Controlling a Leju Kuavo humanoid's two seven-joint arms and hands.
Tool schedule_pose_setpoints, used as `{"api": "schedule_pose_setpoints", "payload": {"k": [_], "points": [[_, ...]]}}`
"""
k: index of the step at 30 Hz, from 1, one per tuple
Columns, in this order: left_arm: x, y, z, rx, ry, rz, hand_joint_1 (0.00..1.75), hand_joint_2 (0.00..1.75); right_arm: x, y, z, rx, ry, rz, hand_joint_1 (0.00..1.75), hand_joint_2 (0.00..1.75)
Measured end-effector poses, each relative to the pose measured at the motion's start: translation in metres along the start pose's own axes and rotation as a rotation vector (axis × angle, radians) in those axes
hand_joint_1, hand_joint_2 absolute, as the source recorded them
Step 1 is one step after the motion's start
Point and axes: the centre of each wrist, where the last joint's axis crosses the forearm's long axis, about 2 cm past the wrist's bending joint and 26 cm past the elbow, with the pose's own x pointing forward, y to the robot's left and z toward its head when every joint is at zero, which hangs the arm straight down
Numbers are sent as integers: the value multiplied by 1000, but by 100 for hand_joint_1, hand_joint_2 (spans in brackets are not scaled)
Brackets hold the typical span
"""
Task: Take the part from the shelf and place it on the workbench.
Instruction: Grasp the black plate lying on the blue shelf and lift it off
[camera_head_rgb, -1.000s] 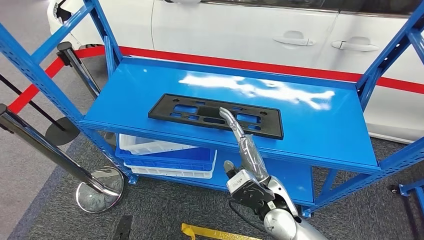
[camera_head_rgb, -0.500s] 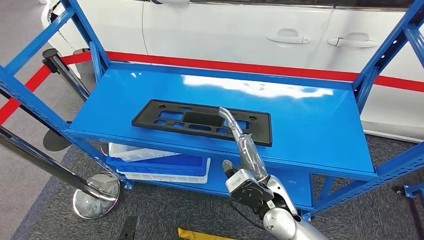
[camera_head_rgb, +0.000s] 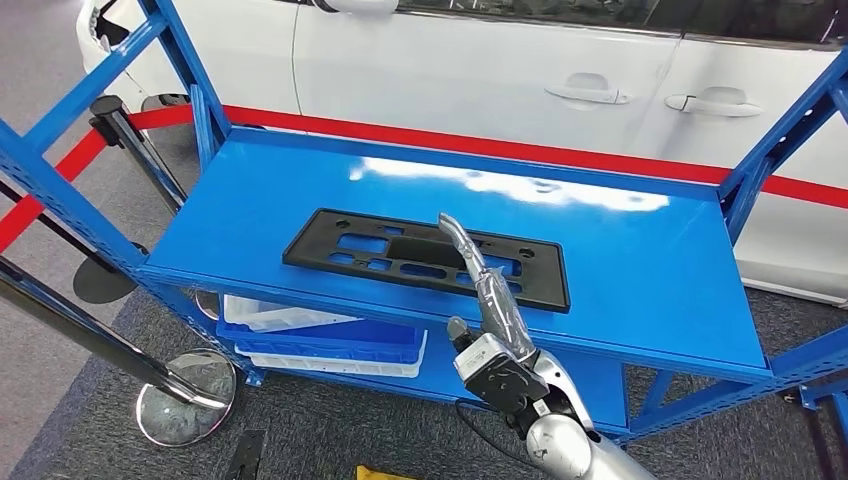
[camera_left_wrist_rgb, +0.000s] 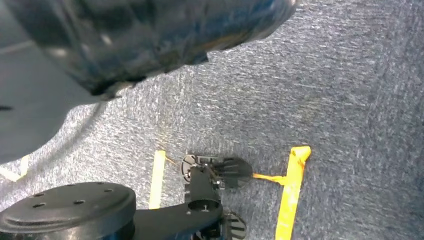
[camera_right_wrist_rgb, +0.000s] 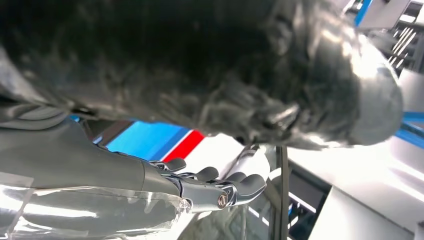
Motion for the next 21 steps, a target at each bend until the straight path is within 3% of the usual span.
{"api": "schedule_pose_setpoints", "payload": {"k": [1,5,14,21], "points": [[0,0,0,0,1,0,0,0,-1,0,0,8,0,-13,0,0],[0,-3,1,-5,16,-4,0,0,1,2,-11,30,-25,-30,0,175],[3,-8,1,-41,55,-17,0,0,1,30,-53,92,-67,10,0,175],[0,-9,3,-66,82,-43,0,0,-26,53,-81,147,22,122,0,175]]}}
